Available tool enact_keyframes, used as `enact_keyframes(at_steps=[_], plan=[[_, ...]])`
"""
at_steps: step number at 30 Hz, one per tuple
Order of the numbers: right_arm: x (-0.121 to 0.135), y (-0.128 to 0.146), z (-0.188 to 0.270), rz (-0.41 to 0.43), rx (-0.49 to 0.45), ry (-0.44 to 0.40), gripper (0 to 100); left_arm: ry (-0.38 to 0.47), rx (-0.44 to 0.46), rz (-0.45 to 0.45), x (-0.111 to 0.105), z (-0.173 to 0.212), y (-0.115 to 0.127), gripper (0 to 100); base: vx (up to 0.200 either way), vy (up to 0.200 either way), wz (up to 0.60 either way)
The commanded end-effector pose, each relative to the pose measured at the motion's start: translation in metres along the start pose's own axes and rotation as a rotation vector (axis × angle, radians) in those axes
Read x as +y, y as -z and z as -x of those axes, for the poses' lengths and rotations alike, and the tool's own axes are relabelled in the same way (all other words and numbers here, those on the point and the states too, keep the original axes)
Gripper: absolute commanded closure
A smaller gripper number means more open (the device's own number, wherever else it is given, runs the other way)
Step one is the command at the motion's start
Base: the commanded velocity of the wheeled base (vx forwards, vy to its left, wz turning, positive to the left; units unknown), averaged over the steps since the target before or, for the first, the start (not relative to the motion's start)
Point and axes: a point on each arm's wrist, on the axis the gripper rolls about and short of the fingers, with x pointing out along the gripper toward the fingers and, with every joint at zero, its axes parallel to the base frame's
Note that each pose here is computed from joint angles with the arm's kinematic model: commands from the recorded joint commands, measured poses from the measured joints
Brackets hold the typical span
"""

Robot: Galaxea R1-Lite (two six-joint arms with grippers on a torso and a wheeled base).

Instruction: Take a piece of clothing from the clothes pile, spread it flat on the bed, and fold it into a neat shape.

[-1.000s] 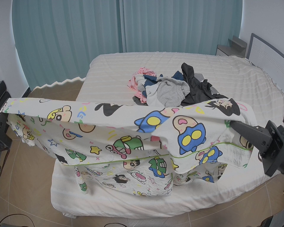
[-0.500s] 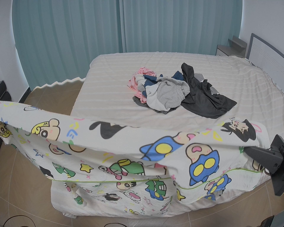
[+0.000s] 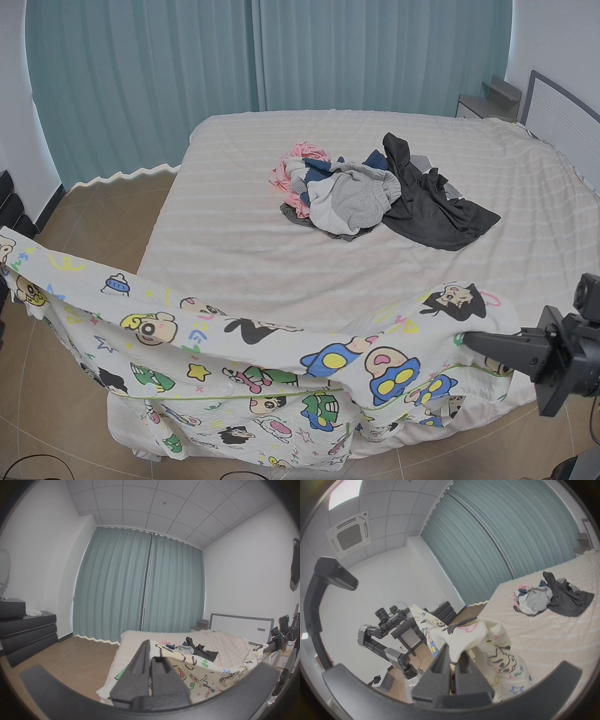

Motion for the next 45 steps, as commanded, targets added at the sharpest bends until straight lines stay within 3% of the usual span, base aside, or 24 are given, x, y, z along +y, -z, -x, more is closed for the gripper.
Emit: enact_keyframes(at_steps=[1,9,17,24,33,40,45], plan=[[-0.021,0.016,-0.025,-0.056,0.108,0.082,100,-0.014,0.125,-0.017,-0.006,-0.024,0.020,100,0.000,0.000,0.00],[-0.049,0.027,-0.050,-0.108,0.184,0.184,100,-0.046,0.290,-0.059,-0.013,-0.063,0.050,100,0.000,0.000,0.00],[-0.083,0.032,-0.071,-0.148,0.213,0.291,100,-0.066,0.325,-0.009,-0.022,-0.106,0.063,100,0.050,0.000,0.00],[-0.105,0.034,-0.089,-0.173,0.158,0.325,100,-0.083,0.378,-0.026,-0.024,-0.127,0.081,100,0.200,0.000,0.00],[-0.149,0.070,-0.110,-0.212,0.199,0.404,100,-0.119,0.434,-0.044,-0.022,-0.172,0.135,100,0.200,0.000,0.00],[-0.182,0.093,-0.137,-0.203,0.169,0.487,100,-0.134,0.469,-0.057,-0.021,-0.207,0.176,100,0.000,0.000,0.00],[-0.195,0.099,-0.145,-0.203,0.160,0.501,100,-0.168,0.466,-0.057,-0.014,-0.230,0.196,100,0.000,0.000,0.00]])
